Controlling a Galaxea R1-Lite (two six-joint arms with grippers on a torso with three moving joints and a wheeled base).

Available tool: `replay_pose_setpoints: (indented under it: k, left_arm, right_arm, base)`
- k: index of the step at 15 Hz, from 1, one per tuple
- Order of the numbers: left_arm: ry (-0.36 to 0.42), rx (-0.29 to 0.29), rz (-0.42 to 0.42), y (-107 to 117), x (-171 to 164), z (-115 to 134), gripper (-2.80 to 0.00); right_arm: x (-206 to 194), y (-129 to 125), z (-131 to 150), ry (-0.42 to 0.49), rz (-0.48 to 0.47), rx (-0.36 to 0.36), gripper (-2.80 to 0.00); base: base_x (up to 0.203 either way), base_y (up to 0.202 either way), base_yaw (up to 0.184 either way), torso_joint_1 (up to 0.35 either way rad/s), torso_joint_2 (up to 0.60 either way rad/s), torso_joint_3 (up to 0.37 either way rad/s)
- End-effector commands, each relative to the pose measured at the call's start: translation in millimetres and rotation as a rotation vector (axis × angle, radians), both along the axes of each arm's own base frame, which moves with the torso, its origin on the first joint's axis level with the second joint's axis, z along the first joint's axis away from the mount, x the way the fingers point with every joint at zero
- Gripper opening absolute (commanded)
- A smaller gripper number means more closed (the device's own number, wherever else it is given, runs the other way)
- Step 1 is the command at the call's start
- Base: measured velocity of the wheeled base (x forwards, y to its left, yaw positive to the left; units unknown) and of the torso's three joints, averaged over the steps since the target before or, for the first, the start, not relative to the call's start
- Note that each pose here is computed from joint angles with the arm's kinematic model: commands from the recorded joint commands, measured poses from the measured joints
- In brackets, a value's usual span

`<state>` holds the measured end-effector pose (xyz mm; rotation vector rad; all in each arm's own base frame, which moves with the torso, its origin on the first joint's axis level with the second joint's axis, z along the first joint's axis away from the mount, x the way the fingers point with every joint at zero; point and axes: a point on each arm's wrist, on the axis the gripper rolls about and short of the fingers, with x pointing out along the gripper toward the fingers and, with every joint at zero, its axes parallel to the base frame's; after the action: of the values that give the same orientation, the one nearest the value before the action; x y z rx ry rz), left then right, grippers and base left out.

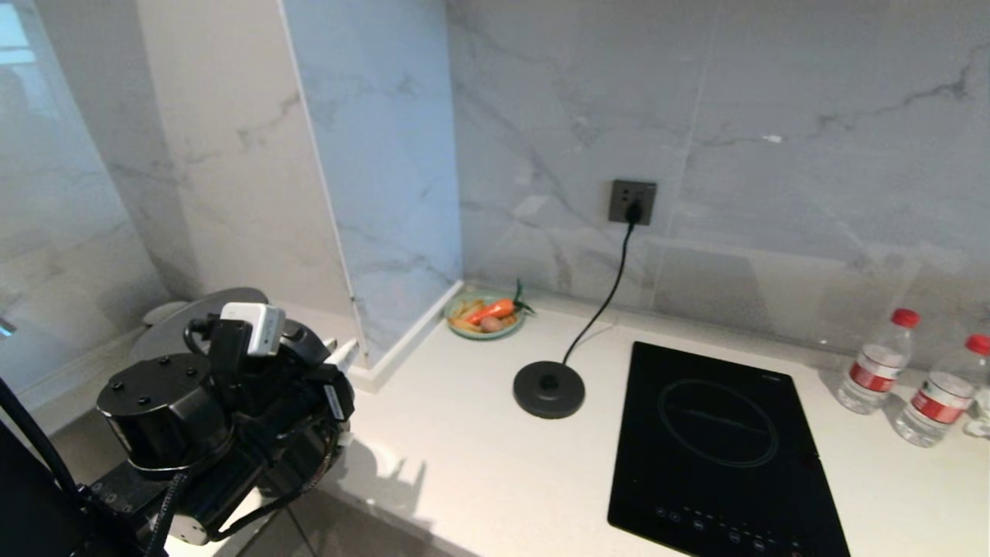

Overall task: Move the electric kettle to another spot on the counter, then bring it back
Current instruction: Place it on the power base

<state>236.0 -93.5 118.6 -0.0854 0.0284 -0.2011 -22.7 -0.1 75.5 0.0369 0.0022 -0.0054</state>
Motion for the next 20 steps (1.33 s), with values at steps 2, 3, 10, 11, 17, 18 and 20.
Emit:
replay_pose_setpoints:
  k: [2,3,10,11,17,18,20]
  left_arm:
    - [-0.009,-0.004,0.008,0.0,-0.5,1.1,-2.80]
    - [-0.009,-0.004,0.009,0.0,-0.5,1.1,-2.80]
    - [-0.003,-0.002,0.003,-2.2,-0.1,-0.6,-2.80]
    - [-0.003,-0.001,0.007,-2.3,0.2,-0.7,-2.80]
    - [0.013,0.008,0.036,-1.3,0.1,-4.9,-2.80]
    - [0.011,0.010,0.036,-1.0,-0.3,-5.0,-2.80]
    - [0.006,0.036,0.036,-0.8,-0.7,-5.0,-2.80]
  right_arm:
    - [-0.1,0.0,0.5,-0.002,-0.001,0.000,-2.80]
    - [0.0,0.0,0.0,-0.001,-0.001,0.000,-2.80]
    - [0.0,0.0,0.0,-0.001,-0.001,0.001,-2.80]
    - [0.0,0.0,0.0,-0.001,0.001,0.000,-2.80]
    - [0.0,0.0,0.0,-0.001,-0.001,0.000,-2.80]
    - [0.0,0.0,0.0,-0.001,-0.001,0.000,-2.80]
    - [-0.1,0.0,0.5,-0.002,-0.001,0.000,-2.80]
  base:
    - [0.002,0.007,-0.175,0.003,0.00,0.007]
    - [0.003,0.006,-0.176,-0.001,0.00,0.000]
    - [0.004,0.008,-0.173,0.000,0.01,0.003]
    - [0.001,0.003,-0.140,-0.002,0.00,0.004]
    - [0.000,0.001,-0.016,0.000,0.00,0.001]
    - [0.000,0.000,0.000,0.000,0.00,0.000]
    - [0.000,0.000,0.000,0.000,0.00,0.000]
